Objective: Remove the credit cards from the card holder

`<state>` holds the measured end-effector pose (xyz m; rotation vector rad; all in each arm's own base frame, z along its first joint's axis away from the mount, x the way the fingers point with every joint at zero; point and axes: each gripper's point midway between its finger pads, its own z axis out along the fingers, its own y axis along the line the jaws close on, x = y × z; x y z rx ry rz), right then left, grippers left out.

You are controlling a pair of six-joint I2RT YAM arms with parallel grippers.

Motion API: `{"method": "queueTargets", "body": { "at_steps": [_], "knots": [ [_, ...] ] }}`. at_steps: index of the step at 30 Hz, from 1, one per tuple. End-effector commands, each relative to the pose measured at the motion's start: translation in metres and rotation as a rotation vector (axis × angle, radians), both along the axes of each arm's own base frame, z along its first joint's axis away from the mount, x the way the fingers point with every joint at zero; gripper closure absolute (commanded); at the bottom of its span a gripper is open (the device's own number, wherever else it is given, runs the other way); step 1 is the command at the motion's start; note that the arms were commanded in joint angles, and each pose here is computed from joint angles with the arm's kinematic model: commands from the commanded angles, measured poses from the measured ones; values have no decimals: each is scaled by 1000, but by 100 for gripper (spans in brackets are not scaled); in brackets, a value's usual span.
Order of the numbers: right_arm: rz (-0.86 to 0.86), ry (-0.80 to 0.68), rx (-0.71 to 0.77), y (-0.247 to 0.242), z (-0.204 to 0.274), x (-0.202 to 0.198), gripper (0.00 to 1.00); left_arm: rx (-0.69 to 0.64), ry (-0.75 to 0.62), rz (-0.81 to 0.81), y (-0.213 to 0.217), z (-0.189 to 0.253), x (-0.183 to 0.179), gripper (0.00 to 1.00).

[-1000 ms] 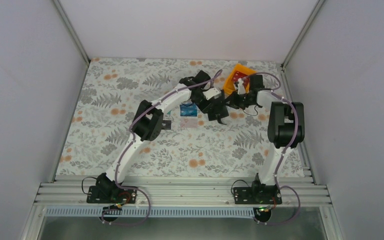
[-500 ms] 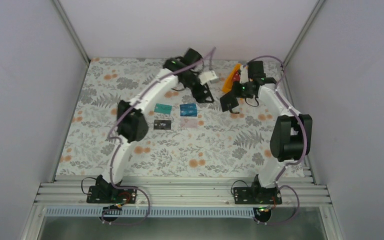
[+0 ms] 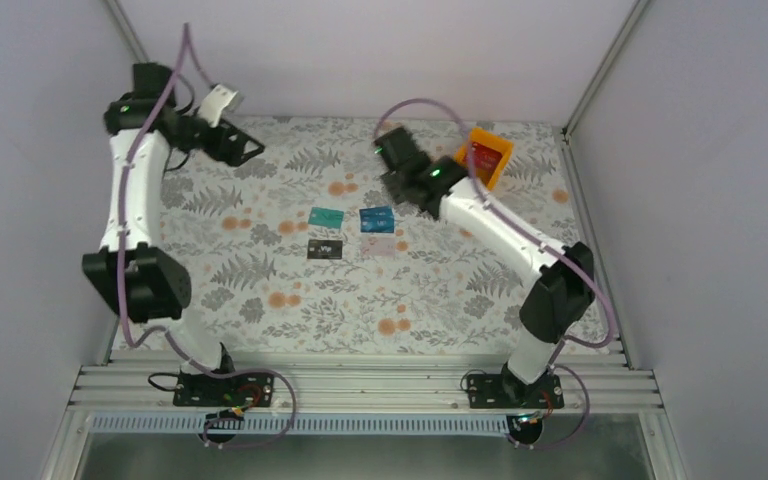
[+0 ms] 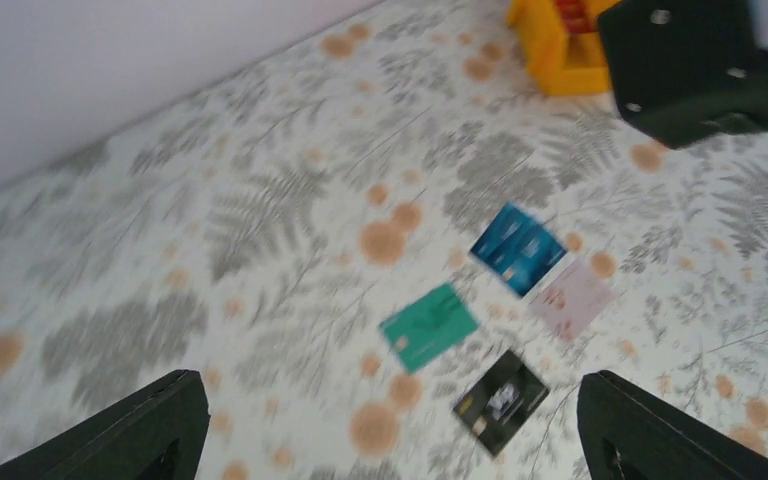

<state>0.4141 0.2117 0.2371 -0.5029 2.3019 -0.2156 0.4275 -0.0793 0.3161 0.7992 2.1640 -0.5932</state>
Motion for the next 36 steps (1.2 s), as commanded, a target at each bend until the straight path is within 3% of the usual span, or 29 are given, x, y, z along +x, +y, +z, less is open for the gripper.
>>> {"method": "queueTargets", "body": {
  "at_steps": [1,5,13,18,24,26,28,30,31,34,36],
  "knots": [
    [130,-161,-329,51,22,-52,96,19,-89,52,36,16,-38,5],
    [344,-218,-577,109,-22,-109,96,38,-107,131,64,14,-73,0],
    [703,-179,-773,177,-140,-212,96,57,-121,181,78,2,-119,0],
    [799,-93,-795,172,-201,-263,96,39,-130,173,74,3,-133,0],
    [877,-27,-726,165,-216,-295,93,21,-128,175,73,7,-135,0],
    [894,-26,-724,159,-216,-297,85,6,-123,173,72,7,-133,0],
    [904,-17,-710,155,-214,-299,70,-13,-107,167,71,4,-132,0],
    [912,-4,-684,151,-206,-302,41,-38,-87,152,68,1,-131,0],
    [910,-2,-669,150,-201,-303,31,-47,-76,147,68,-2,-130,0],
    [902,-23,-574,154,-170,-305,18,-66,-59,148,69,-8,-127,0],
    [916,-58,-423,167,-133,-308,2,-71,-60,155,70,-9,-123,0]
  ]
}}
